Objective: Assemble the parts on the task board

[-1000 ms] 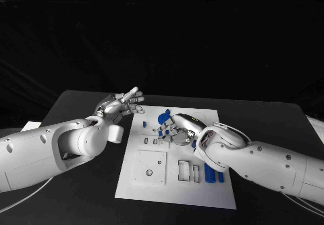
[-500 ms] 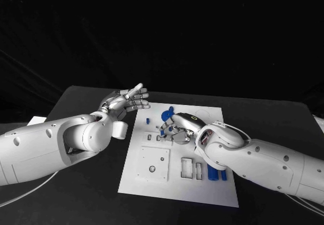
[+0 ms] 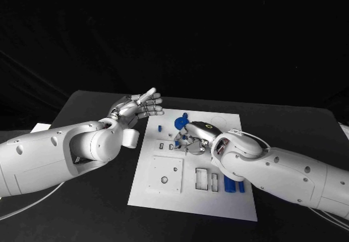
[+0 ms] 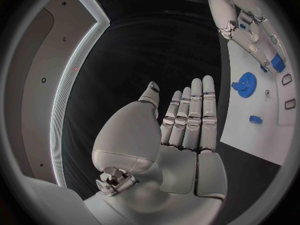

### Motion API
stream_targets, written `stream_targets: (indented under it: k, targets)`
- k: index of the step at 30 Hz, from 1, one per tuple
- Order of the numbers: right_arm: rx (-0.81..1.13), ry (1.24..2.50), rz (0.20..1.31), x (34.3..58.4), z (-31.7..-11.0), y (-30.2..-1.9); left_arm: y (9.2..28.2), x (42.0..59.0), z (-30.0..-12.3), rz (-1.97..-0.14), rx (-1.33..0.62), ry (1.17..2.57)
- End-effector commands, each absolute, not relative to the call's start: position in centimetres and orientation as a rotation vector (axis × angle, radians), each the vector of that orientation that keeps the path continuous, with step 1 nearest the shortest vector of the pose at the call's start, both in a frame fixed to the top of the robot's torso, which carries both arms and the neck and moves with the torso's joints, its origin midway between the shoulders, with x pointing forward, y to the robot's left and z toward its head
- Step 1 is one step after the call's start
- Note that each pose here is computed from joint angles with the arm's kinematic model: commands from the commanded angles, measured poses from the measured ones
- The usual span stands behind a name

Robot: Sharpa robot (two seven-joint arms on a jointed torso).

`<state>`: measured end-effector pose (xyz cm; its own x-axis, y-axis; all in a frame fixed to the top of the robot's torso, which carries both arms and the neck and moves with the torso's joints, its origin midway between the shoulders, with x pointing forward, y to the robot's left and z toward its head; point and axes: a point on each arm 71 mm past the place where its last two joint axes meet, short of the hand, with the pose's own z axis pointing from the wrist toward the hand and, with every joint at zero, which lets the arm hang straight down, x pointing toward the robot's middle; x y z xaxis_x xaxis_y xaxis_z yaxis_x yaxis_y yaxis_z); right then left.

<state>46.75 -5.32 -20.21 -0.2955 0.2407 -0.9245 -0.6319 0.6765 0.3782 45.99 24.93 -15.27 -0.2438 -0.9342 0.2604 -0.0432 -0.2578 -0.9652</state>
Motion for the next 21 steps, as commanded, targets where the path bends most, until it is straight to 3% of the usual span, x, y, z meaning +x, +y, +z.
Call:
stream_targets:
  k: [1,21]
  targets:
    - [-0.354,1.695,0.852,46.78,-20.6,-5.23,24.63,45.9,-15.04,-1.629,-1.266,1.264]
    - [-0.368,1.729,0.833,46.82,-21.03,-5.16,24.62,45.89,-15.03,-1.633,-1.265,1.265]
